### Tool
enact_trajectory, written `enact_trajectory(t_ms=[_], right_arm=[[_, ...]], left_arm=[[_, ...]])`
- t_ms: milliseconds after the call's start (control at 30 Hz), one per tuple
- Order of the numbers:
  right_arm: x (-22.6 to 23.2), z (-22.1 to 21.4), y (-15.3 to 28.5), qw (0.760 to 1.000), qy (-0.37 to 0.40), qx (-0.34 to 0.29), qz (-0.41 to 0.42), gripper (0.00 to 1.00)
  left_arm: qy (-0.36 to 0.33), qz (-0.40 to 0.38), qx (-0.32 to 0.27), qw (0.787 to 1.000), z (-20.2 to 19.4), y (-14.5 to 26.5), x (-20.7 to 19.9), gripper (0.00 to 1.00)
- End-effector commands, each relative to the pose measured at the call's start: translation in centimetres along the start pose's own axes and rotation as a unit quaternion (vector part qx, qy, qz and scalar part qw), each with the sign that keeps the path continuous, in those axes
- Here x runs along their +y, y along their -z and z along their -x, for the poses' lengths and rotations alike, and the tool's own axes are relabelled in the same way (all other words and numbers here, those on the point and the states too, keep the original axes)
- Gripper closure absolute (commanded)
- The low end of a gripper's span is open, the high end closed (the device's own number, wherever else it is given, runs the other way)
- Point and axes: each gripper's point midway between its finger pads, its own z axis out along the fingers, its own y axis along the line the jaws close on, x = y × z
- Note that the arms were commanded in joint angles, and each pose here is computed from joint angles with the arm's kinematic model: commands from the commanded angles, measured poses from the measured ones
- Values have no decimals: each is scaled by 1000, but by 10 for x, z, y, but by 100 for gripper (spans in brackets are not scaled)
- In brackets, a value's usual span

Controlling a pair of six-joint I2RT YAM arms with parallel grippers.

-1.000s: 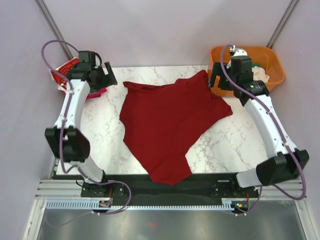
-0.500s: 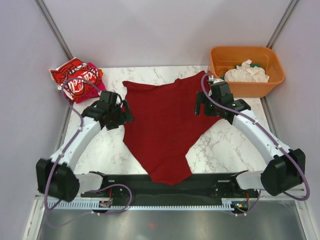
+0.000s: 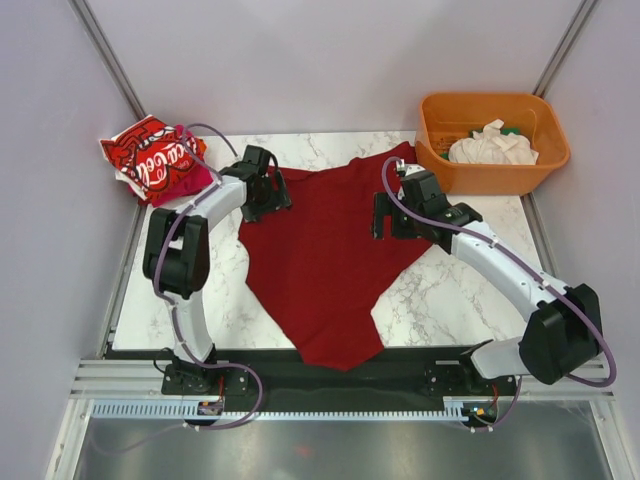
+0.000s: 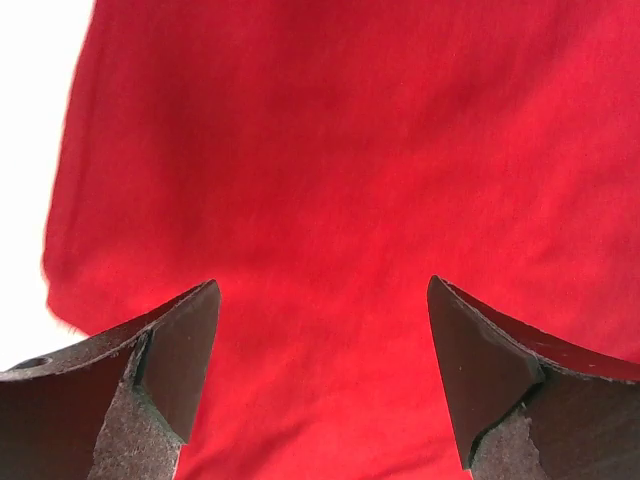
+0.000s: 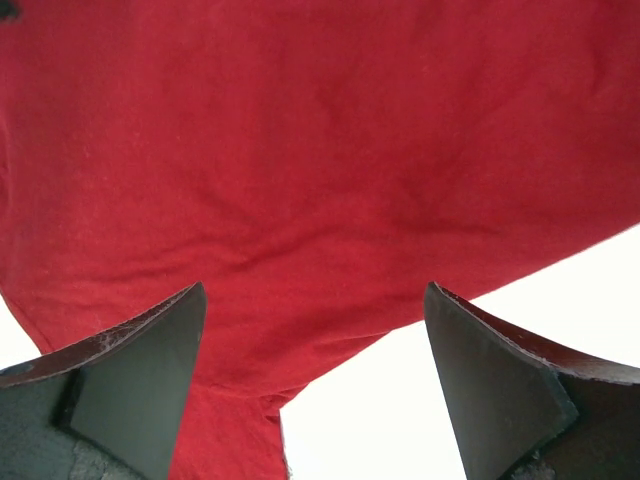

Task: Fold and stack the t-shirts
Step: Flatten the tshirt out

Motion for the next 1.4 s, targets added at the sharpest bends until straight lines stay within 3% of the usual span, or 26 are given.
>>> enact_trajectory(t_ms=[0,167,233,267,533,733,967,1033,1367], right_arm=[[11,5,-7,1000,8,-8,19,2],[12,8,-1,999,14,-19,22,2],[12,9,2,999,15,-22,23,2],[12,10,3,999,15,-24,24,2],[10,-2,0,999,7,-19,29,2],[15,-35,-22,998,-4,14,58,2],[18,-41,-31,998,0,20,65,2],[19,-43,-30,997,5,22,68,2],[16,-53,-18,997,17,30,74,2]], left_arm=[[16,1,-26,1000,24,-20,-8,9],[47,47,12,998,-1,-32,48,9],[65,58,11,996,-1,-26,68,9],[108,88,4,990,-6,-27,84,10],[165,150,-18,975,-7,8,171,10],[143,107,-46,983,8,38,149,12],[97,47,-119,987,75,65,90,13],[103,22,-117,988,94,56,72,22],[111,23,-94,989,130,-20,59,34]])
